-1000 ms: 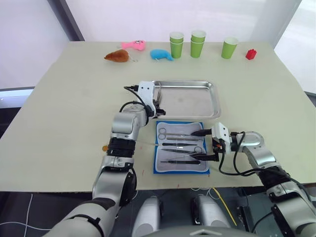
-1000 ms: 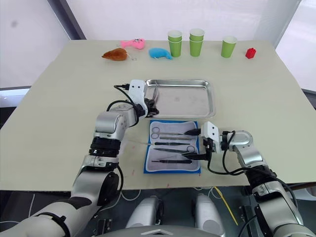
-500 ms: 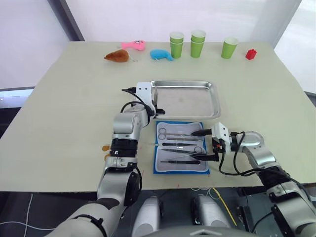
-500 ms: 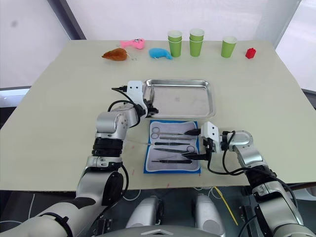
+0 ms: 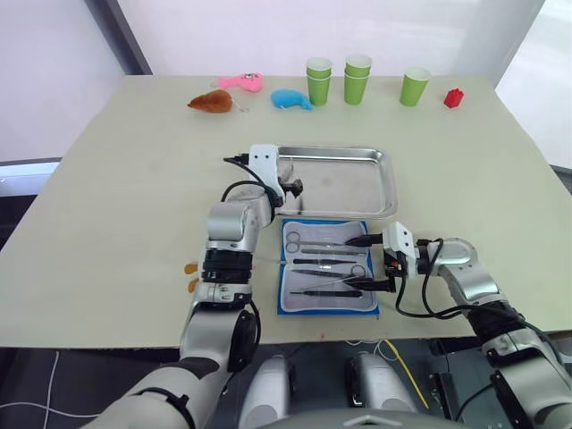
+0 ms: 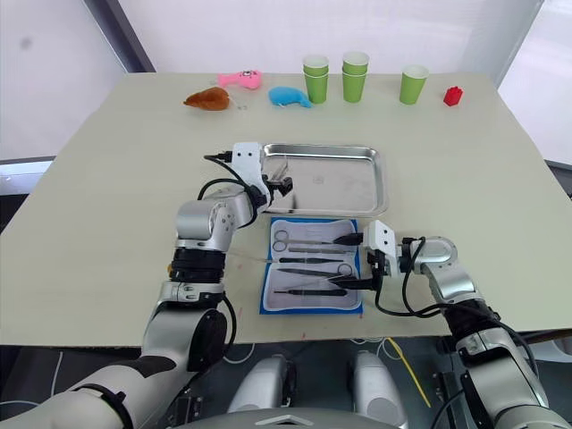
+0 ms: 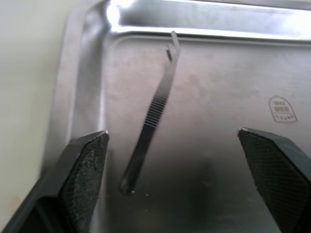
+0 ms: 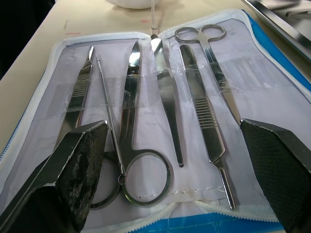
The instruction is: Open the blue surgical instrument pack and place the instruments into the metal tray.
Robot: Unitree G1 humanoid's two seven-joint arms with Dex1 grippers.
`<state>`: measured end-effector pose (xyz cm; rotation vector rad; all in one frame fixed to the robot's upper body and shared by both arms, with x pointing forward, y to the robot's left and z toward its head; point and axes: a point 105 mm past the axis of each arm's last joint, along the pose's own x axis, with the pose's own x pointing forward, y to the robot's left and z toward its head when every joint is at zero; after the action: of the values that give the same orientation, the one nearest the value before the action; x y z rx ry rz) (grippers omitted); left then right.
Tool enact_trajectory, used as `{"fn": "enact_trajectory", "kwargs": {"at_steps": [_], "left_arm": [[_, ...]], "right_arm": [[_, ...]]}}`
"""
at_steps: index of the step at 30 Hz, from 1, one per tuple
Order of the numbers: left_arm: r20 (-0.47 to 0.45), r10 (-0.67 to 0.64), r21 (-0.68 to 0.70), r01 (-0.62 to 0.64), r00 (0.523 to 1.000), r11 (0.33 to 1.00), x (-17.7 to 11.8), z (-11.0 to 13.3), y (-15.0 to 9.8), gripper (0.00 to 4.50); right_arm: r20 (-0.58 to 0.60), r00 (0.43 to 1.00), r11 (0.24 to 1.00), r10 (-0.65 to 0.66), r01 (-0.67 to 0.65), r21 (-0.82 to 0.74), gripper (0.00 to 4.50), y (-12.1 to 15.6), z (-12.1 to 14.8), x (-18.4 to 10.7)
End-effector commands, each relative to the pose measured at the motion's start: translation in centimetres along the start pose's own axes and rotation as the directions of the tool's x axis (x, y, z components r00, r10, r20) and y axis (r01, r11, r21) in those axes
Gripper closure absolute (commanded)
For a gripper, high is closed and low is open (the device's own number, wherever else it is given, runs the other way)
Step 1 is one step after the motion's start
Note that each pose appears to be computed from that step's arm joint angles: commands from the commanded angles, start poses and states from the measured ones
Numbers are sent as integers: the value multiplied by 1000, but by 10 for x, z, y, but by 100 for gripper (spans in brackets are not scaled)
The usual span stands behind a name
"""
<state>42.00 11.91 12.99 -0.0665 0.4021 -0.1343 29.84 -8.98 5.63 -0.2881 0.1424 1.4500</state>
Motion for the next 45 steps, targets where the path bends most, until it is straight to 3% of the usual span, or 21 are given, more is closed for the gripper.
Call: {"fn": "enact_trajectory", "kwargs": {"at_steps": [1, 7, 17, 23, 31, 36, 40, 45], "left_arm": [[108, -18, 19, 16, 994, 1000, -9, 27, -3, 1], [153, -26, 24, 22, 988, 999, -15, 38, 3, 1], [243, -187, 69, 175, 952, 982, -28, 59, -9, 1], [221, -234, 137, 208, 947, 969, -31, 53, 2, 1], [192, -384, 270, 328, 903, 905, -42, 48, -1, 1], [167, -576, 349, 498, 800, 794, -61, 40, -7, 1], [98, -731, 404, 644, 675, 649, -86, 25, -2, 1], [3, -802, 457, 712, 598, 532, -97, 15, 10, 1]], "right_arm": [[-136, 990, 988, 47, -26, 151, 0, 20, -45, -2], [-117, 991, 987, 58, -40, 154, 0, 20, -41, -3], [-37, 999, 988, 34, -28, 149, 0, 14, -26, -9], [35, 999, 977, 11, -18, 212, 0, 13, -21, -10], [76, 997, 968, -16, -3, 250, 0, 11, -16, -12], [63, 998, 975, -14, 0, 223, 0, 11, -17, -11], [26, 1000, 983, 17, -21, 183, 0, 15, -20, -11], [-5, 999, 988, 35, -34, 153, 0, 17, -23, -10]]}}
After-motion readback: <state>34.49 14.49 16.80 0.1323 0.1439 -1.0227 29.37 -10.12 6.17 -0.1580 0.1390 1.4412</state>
